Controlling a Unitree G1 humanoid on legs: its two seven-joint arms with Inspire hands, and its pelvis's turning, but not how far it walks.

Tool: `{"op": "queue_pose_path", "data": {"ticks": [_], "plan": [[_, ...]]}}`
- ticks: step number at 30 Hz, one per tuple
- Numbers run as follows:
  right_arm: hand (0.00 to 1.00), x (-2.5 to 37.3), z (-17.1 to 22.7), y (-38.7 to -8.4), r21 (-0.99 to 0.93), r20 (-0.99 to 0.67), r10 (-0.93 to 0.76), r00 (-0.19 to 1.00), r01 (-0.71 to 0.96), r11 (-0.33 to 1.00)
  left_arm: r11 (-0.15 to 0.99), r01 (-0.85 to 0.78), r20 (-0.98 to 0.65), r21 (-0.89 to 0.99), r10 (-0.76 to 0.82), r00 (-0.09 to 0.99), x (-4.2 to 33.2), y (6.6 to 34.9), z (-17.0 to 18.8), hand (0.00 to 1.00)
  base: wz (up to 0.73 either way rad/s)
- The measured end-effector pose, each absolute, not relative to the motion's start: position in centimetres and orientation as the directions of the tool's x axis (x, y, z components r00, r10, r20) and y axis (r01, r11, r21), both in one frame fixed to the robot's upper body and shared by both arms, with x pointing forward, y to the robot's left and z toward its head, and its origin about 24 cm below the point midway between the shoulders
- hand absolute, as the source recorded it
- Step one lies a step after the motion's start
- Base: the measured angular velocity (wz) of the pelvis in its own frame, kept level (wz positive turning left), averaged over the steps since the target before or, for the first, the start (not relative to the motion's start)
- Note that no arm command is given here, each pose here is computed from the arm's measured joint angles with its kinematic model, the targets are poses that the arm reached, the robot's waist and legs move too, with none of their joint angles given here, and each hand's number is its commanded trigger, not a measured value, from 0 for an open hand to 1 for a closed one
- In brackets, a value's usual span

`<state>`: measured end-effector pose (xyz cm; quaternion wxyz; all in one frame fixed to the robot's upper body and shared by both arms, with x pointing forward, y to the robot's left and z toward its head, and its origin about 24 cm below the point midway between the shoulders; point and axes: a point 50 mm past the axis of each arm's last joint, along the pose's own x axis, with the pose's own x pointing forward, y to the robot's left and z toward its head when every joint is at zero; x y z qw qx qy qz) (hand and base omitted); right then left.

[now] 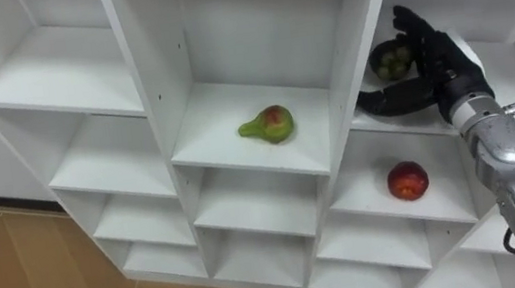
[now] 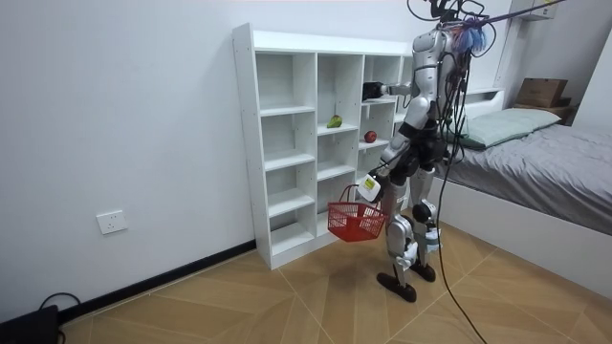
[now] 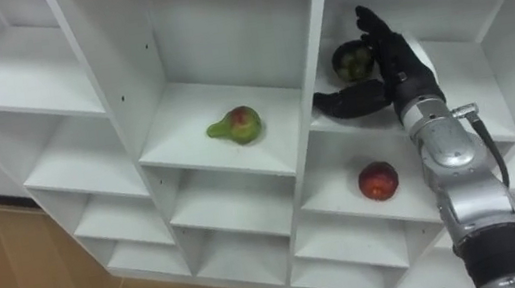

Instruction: Collect fruits from the closet

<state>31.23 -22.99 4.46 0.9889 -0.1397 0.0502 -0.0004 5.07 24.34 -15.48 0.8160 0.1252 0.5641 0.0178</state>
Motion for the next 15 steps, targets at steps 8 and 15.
{"op": "queue_pose_path", "data": {"ticks": [8,15], "plan": [[0.00,31.18,4.21,-23.12,-0.266,-0.110,-0.023,0.994,-0.007,0.964,0.967,0.109,-0.920,0.231,0.180,0.349,4.93,24.40,-15.52,1.00,0.05],[0.00,31.16,4.13,-23.15,-0.266,-0.113,-0.024,0.993,-0.007,0.964,0.967,0.109,-0.922,0.232,0.182,0.342,4.78,24.43,-15.54,1.00,0.00]]}}
